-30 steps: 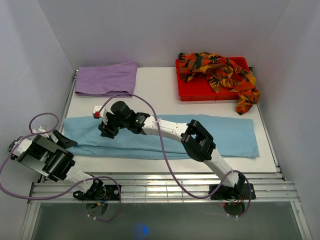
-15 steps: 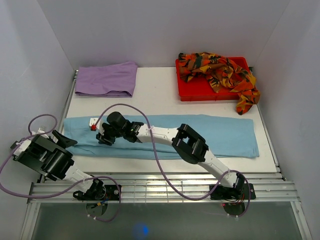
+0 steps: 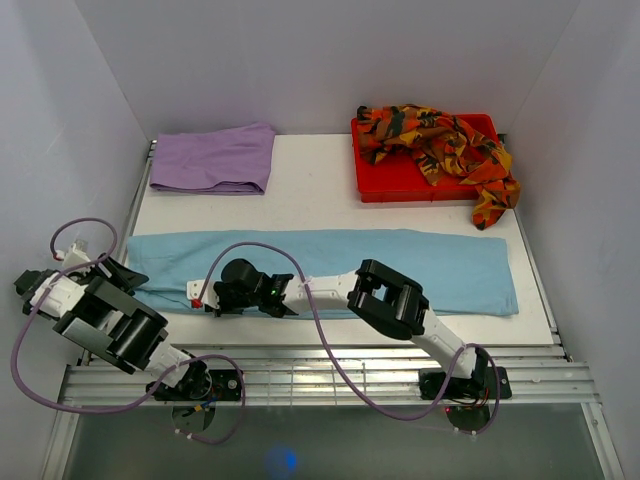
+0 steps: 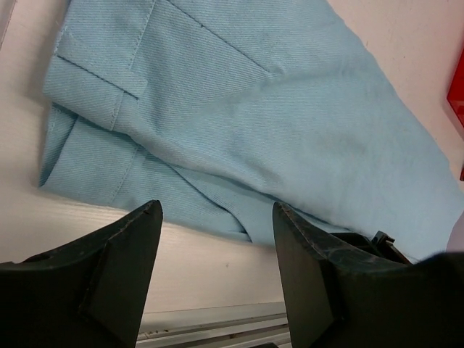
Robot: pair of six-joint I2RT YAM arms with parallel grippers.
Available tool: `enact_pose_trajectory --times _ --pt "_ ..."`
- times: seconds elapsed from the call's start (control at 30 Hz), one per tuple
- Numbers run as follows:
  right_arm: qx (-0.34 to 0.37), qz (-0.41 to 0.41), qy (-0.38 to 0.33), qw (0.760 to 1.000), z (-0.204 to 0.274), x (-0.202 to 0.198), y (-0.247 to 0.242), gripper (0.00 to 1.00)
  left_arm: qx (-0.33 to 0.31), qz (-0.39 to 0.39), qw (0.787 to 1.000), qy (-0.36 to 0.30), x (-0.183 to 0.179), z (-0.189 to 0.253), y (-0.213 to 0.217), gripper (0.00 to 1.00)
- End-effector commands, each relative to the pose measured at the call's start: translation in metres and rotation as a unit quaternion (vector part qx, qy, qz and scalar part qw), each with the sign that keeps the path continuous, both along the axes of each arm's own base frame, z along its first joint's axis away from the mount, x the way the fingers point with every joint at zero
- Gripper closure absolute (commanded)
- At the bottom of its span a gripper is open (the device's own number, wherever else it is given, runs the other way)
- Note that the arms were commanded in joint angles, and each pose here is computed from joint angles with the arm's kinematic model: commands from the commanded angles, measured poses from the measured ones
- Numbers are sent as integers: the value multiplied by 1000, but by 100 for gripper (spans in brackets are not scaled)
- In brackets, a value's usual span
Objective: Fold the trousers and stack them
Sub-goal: Fold the trousers
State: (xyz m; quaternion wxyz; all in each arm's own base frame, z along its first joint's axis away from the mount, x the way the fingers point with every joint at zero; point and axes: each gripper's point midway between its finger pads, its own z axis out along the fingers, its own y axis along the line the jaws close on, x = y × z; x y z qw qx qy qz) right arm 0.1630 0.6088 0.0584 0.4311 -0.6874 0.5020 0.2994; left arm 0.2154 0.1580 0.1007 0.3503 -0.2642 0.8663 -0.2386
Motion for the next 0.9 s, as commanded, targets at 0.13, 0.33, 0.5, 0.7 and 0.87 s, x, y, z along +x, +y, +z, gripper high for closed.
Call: enact_pose_trajectory --times 0.13,0.33,0.5,0.7,0.87 --pt "23 -65 -75 995 23 36 -8 78 29 16 999 4 14 2 9 27" --pt "51 -109 -93 988 63 53 -13 70 9 53 998 25 17 -11 17 28" --pt "32 -123 -100 987 63 65 -35 62 4 66 997 41 19 -18 19 34" --pt "-13 -130 -96 987 37 73 -64 57 -11 80 995 60 23 -35 16 36" --pt "-30 -111 -81 990 26 64 -76 48 -17 88 994 67 30 -46 14 37"
